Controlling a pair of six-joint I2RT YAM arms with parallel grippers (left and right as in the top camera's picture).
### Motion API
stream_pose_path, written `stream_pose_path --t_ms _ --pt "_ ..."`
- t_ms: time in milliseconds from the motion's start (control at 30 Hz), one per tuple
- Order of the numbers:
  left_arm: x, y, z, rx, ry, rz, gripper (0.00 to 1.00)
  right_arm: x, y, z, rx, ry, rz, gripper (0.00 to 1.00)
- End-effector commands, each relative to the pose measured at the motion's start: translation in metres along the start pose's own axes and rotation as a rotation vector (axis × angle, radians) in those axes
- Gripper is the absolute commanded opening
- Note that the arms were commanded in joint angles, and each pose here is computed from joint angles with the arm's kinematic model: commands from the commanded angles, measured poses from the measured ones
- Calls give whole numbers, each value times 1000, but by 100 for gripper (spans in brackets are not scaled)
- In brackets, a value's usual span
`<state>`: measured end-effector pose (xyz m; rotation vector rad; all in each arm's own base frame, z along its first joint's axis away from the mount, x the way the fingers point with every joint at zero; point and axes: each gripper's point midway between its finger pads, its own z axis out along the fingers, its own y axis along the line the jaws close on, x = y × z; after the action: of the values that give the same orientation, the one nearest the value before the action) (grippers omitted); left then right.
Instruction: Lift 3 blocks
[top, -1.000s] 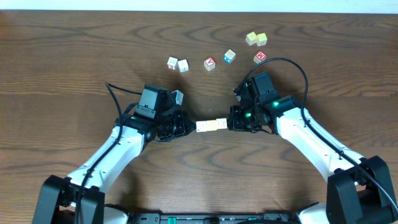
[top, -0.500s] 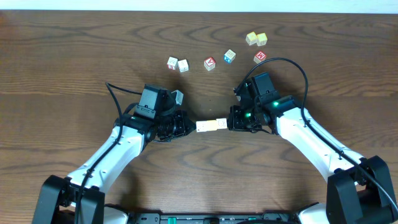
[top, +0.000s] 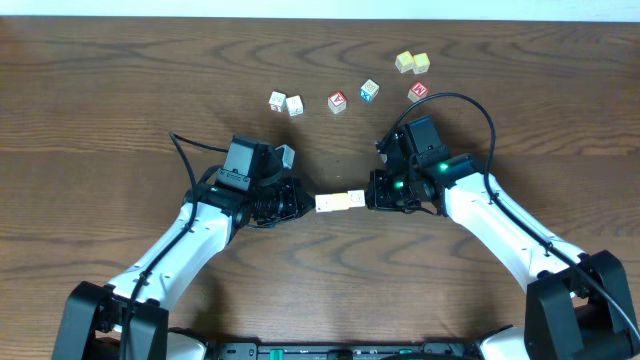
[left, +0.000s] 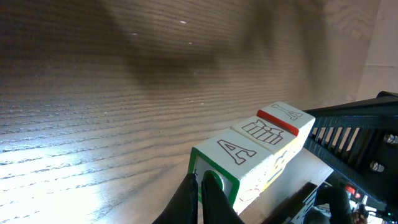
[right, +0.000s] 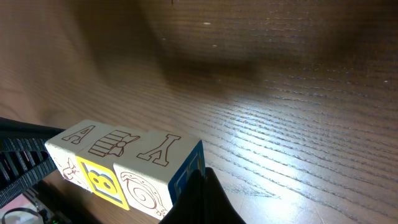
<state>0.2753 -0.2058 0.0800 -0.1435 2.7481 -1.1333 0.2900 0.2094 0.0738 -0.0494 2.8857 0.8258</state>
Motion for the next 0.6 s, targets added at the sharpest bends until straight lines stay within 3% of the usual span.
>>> stream_pose_path --t_ms 0,567 --pt "11 -43 -2 142 64 70 8 25 58 -1 -237 119 -59 1" --pt "11 -44 -2 142 65 59 7 25 58 -1 -237 119 -59 1"
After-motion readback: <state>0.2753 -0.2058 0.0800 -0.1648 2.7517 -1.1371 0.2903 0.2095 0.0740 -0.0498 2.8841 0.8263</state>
